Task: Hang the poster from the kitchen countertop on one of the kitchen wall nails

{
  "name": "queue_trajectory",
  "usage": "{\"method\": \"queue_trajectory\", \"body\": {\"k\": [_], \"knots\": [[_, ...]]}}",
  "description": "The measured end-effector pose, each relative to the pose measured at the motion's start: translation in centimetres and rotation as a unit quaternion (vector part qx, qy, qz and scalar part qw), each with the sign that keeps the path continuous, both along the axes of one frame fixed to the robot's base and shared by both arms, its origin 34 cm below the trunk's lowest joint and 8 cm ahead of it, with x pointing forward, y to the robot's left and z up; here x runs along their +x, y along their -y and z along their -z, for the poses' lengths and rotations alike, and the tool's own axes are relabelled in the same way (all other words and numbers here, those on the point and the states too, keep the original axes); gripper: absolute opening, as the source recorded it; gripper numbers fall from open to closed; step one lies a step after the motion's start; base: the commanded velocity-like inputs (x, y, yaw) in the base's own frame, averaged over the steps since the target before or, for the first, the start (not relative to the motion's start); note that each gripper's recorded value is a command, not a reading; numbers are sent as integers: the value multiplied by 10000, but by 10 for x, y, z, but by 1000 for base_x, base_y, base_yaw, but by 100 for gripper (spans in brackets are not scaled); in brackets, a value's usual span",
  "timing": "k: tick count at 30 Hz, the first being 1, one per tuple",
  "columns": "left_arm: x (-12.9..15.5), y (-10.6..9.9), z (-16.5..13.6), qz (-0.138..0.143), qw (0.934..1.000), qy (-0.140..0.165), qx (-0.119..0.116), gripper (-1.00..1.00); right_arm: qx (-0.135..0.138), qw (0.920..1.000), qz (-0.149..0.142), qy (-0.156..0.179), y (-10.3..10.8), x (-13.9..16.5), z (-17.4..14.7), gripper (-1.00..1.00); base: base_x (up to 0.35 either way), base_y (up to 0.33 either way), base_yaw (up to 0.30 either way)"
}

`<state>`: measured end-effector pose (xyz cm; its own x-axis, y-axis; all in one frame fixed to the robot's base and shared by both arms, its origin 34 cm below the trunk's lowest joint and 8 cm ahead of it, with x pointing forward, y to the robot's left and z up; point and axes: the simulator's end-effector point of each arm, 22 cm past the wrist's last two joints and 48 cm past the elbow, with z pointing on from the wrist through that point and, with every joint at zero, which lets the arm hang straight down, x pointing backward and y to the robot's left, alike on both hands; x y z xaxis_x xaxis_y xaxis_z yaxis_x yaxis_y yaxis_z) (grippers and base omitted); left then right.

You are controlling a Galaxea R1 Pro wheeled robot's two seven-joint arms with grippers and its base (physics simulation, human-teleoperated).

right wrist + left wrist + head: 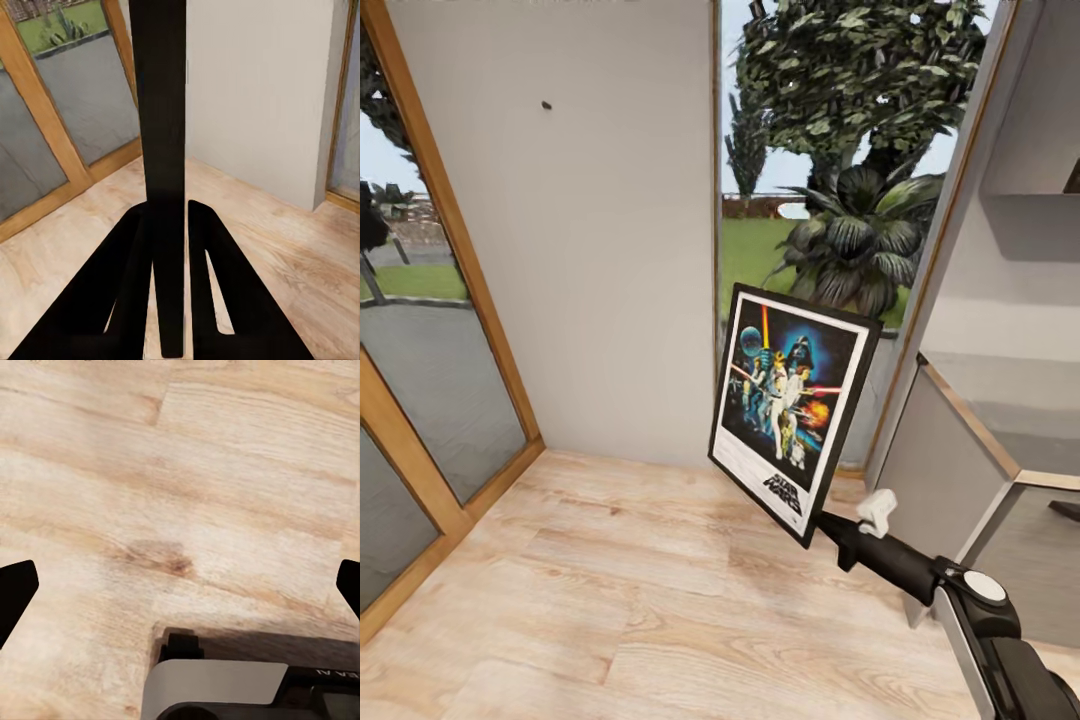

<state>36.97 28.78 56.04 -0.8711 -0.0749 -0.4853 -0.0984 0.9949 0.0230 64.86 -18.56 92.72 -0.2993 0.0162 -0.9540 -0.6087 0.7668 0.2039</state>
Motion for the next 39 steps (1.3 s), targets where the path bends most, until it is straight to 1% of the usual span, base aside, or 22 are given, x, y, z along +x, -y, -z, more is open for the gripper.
{"method": "queue_trajectory", "body": {"k": [1, 8, 15, 39], "knots": [[0, 0, -2, 0, 10000, 1, 1, 100, 47, 10000, -79, 14, 0, -3, -4, -100, 0, 0, 0], [0, 0, -12, 1, 10000, 3, 2, 100, 66, 9999, -138, 1, -1, -5, -13, -100, 0, 0, 0], [-2, 0, -21, 5, 10000, -2, 0, 100, 84, 9999, -126, -50, -1, -6, -18, -100, 0, 0, 0], [-6, 0, -51, 7, 10000, -7, 0, 100, 93, 9999, -121, -55, -1, -10, -48, -100, 0, 0, 0]]}}
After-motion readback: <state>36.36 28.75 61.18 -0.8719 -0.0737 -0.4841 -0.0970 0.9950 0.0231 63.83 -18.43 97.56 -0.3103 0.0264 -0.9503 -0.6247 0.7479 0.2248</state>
